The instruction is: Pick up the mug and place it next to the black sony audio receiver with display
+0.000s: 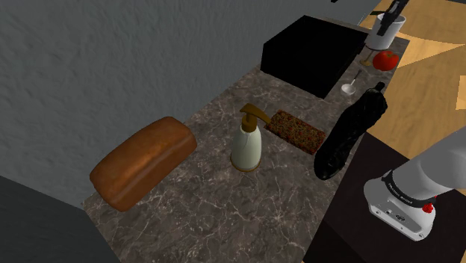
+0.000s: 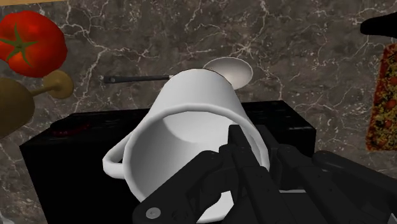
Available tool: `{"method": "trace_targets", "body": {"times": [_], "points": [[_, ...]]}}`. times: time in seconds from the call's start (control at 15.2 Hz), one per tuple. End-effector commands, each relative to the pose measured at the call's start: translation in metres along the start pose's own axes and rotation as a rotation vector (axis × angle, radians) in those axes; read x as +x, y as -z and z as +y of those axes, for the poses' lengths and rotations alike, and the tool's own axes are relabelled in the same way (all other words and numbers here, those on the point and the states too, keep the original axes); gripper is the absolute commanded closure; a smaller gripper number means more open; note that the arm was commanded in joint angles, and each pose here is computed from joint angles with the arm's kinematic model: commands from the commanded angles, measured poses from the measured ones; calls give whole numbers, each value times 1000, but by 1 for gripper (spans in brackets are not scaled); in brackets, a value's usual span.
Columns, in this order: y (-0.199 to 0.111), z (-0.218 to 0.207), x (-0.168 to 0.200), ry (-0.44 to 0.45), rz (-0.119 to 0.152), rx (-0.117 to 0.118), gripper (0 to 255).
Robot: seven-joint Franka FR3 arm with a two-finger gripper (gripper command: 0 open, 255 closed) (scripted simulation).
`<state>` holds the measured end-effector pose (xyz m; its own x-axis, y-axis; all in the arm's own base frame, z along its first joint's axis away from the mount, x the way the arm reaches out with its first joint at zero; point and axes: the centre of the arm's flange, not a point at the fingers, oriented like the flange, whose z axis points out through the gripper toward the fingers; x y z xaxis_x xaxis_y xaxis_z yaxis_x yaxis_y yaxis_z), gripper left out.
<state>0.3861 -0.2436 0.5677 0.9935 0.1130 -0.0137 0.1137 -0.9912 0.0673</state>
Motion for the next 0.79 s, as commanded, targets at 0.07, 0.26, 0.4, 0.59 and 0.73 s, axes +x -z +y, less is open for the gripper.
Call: {"method": "trace_targets", "body": {"times": [0.07,0.26,0.4,0.59,0.73], "points": [[-3,36,-14,2,0,-1,255],[-5,73,-29,2,0,-1,255],[-7,97,-38,2,0,-1,255],[-10,134,-53,2,0,-1,255],[-12,159,-62,2,0,-1,255]]}}
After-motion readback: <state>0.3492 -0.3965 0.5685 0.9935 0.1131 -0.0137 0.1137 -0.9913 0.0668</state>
